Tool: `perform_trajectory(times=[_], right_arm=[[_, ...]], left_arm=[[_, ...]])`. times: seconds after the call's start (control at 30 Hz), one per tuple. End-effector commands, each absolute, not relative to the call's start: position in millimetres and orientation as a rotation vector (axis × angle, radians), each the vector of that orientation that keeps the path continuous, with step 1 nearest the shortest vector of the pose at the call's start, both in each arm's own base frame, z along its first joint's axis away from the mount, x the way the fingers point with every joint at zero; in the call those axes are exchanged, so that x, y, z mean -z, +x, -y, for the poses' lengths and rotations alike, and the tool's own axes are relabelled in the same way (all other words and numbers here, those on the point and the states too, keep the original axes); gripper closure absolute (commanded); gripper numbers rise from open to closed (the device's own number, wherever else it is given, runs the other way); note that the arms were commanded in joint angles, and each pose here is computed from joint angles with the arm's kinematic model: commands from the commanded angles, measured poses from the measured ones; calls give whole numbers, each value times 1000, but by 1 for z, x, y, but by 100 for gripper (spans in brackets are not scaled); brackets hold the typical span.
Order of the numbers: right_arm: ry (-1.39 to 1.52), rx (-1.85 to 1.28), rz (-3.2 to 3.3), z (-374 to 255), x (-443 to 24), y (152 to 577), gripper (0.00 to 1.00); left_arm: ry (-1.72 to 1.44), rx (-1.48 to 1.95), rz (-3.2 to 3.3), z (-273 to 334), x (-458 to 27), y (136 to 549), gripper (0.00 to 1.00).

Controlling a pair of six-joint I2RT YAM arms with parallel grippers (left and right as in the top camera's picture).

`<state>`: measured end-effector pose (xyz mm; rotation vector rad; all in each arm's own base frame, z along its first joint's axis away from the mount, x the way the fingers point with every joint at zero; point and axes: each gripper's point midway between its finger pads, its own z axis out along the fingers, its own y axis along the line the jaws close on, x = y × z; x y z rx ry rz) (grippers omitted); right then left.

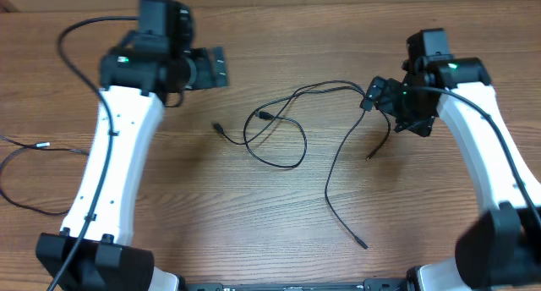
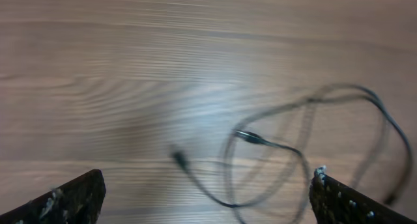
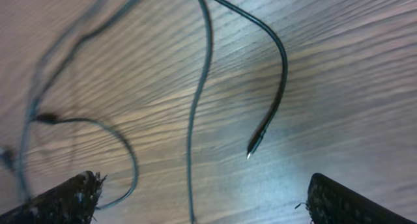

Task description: Untangle cables

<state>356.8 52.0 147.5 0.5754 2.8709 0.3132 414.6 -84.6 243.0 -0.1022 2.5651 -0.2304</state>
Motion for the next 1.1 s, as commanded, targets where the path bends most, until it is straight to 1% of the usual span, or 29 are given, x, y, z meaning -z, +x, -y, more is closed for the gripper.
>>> perform_trajectory(times=[0.0, 0.1, 0.2, 0.37, 0.47, 0.57, 0.63, 0.77, 0.9, 0.97, 1.07], right_arm=[[535, -311, -2759, -47, -192, 343, 0], [545, -284, -2730, -40, -205, 333, 0], [571, -278, -2713, -32, -212, 327, 0], [650, -258, -2719, -15, -211, 320, 0], [643, -240, -2735, -7, -210, 316, 0], [601, -228, -2754, -6, -209, 313, 0], [593, -226, -2760, -6, -208, 312, 0], [591, -225, -2763, -6, -208, 312, 0], [590, -225, -2765, -6, -208, 312, 0], [589, -225, -2767, -6, -208, 311, 0], [589, -225, -2767, -6, -208, 311, 0]], left_arm=[[118, 277, -2563, 136, -244, 402, 0], [327, 290, -2550, 175, -242, 387, 0], [471, 307, -2544, 208, -237, 373, 0], [637, 267, -2581, 240, -205, 364, 0], [674, 212, -2640, 243, -175, 369, 0], [675, 172, -2709, 241, -142, 377, 5], [675, 151, -2730, 239, -125, 385, 5], [787, 122, -2716, 244, -97, 396, 3], [809, 91, -2736, 244, -70, 404, 5], [806, 89, -2746, 244, -59, 408, 8], [781, 93, -2736, 242, -55, 416, 15]])
